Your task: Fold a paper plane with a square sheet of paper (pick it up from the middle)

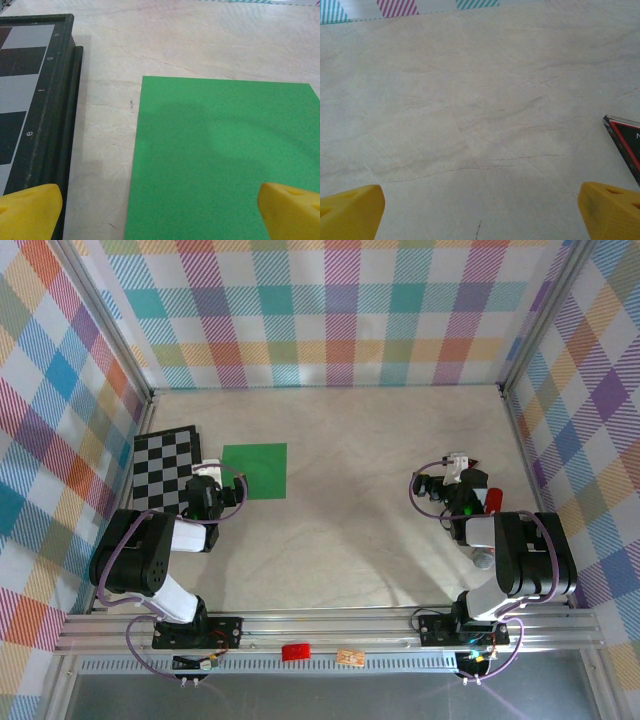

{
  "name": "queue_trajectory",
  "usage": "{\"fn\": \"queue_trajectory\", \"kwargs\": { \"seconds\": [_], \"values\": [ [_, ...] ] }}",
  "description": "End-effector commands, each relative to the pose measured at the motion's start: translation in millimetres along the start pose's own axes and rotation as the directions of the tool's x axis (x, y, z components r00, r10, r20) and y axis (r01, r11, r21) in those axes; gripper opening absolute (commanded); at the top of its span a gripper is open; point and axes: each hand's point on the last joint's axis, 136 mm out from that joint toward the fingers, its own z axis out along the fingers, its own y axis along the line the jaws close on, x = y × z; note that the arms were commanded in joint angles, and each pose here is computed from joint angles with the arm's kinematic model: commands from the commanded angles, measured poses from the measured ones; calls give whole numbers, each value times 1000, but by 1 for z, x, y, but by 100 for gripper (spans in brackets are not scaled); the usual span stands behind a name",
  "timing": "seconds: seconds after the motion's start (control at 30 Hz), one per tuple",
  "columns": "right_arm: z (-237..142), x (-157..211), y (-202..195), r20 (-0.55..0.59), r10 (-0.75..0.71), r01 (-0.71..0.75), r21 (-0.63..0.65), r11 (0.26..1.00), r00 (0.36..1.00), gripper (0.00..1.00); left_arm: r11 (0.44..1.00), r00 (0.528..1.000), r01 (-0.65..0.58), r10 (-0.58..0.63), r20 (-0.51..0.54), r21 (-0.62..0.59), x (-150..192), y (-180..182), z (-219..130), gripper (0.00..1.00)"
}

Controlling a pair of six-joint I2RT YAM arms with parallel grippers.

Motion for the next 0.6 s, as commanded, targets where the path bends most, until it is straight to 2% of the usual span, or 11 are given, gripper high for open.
{"fn": "queue_trajectory", "kwargs": {
  "seconds": [0.0, 0.17, 0.33, 0.47, 0.57],
  "values": [
    [3, -13, 1, 43, -16, 17, -15, 1000, 999, 99, 1000, 999, -4, 4, 42, 5, -14, 0, 4, 100],
    [3, -13, 1, 42, -17, 17, -15, 1000, 999, 99, 1000, 999, -3, 3, 45, 4, -14, 1, 3, 100],
    [1, -15, 2, 55, -21, 22, -15, 1000, 998, 99, 1000, 994, 5, -7, 110, 21, -17, 0, -9, 100],
    [-9, -21, 3, 90, -29, 30, -10, 1000, 996, 99, 999, 985, 35, -31, 170, -23, -33, 11, -29, 100],
    [-22, -34, 2, 93, -6, 4, 14, 1000, 996, 99, 999, 984, 41, -36, 172, -30, -47, 12, -39, 100]
  ]
}}
